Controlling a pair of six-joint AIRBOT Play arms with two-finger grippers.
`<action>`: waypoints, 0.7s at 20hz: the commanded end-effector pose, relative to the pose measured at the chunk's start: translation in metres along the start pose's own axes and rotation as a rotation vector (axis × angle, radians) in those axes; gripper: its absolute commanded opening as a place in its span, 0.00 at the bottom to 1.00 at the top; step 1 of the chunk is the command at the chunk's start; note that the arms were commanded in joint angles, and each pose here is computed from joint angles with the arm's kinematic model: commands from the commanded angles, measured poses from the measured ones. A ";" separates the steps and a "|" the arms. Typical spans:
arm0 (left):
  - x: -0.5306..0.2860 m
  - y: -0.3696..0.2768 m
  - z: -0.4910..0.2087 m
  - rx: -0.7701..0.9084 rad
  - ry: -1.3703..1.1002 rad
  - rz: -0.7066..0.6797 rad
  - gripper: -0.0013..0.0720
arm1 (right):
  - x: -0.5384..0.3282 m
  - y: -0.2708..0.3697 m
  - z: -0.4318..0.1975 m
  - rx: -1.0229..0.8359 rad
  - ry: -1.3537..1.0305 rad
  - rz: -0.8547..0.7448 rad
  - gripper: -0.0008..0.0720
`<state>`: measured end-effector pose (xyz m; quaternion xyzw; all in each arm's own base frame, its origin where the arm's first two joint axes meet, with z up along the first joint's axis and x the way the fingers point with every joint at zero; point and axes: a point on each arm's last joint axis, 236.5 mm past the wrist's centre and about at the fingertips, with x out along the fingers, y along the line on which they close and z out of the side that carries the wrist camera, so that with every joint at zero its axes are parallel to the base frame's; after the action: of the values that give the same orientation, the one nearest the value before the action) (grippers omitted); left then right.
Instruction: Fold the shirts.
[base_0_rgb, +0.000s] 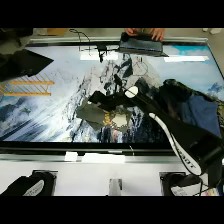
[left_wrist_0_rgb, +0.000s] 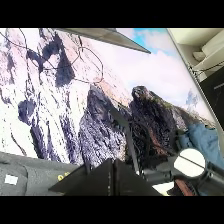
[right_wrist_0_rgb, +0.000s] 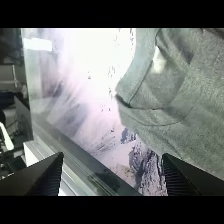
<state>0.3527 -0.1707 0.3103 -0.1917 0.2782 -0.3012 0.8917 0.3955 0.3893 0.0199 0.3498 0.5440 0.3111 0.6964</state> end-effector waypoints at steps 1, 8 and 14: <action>-0.006 0.001 -0.008 0.009 0.020 0.009 0.07 | -0.039 -0.024 0.012 -0.049 0.033 -0.074 0.87; 0.007 0.017 -0.024 -0.018 0.064 0.029 0.07 | -0.177 -0.194 -0.020 0.106 0.231 -0.564 0.86; 0.010 0.021 -0.027 -0.030 0.064 0.033 0.07 | -0.101 -0.197 -0.041 0.197 0.151 -0.405 0.87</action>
<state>0.3511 -0.1665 0.2774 -0.1892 0.3130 -0.2896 0.8845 0.3455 0.1849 -0.0774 0.2459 0.6893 0.1378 0.6673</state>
